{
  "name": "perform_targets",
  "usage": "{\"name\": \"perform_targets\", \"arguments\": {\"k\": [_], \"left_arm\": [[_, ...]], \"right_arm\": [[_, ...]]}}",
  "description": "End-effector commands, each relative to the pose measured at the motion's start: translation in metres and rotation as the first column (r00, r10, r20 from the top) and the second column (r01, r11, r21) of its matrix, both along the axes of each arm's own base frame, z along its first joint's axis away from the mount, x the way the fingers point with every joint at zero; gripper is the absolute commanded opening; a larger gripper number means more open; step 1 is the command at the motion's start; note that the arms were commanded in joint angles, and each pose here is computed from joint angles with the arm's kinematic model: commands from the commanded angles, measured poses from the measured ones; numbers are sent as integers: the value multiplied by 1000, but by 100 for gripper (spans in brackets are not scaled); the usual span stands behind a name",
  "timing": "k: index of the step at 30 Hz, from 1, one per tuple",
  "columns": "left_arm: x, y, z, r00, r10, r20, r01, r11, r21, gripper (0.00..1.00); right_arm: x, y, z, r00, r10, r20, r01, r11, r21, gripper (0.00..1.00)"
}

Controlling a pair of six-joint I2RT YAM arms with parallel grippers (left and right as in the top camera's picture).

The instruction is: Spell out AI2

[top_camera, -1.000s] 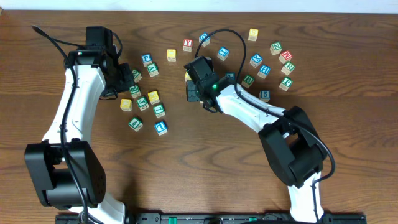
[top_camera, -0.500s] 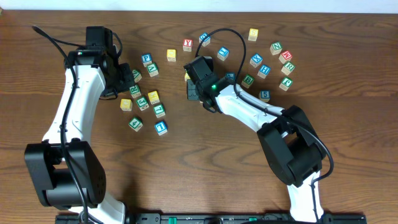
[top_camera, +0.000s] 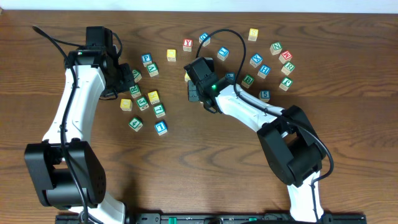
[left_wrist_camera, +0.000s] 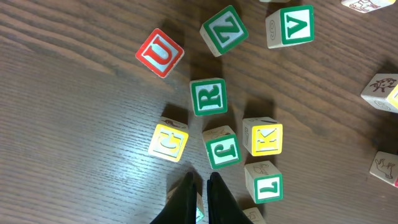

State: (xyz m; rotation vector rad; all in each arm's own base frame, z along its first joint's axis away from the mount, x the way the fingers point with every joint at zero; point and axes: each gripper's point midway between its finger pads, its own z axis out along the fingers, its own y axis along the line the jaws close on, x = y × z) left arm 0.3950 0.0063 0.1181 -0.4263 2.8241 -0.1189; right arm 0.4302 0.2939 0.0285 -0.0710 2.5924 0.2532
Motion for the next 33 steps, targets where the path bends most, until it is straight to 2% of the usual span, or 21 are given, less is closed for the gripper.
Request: {"name": "perform_targets", "arguments": {"k": [1, 22, 33], "left_arm": [[1, 3, 1, 1000, 0, -2, 0, 1000, 13, 8], [0, 3, 0, 1000, 0, -4, 0, 1000, 13, 8], [-1, 3, 0, 1000, 0, -12, 0, 1000, 13, 8]], "right_arm": [[2, -4, -5, 1000, -10, -7, 10, 1000, -9, 1], [9, -6, -2, 999, -26, 19, 26, 1000, -7, 1], [4, -12, -6, 998, -62, -14, 61, 998, -16, 1]]}}
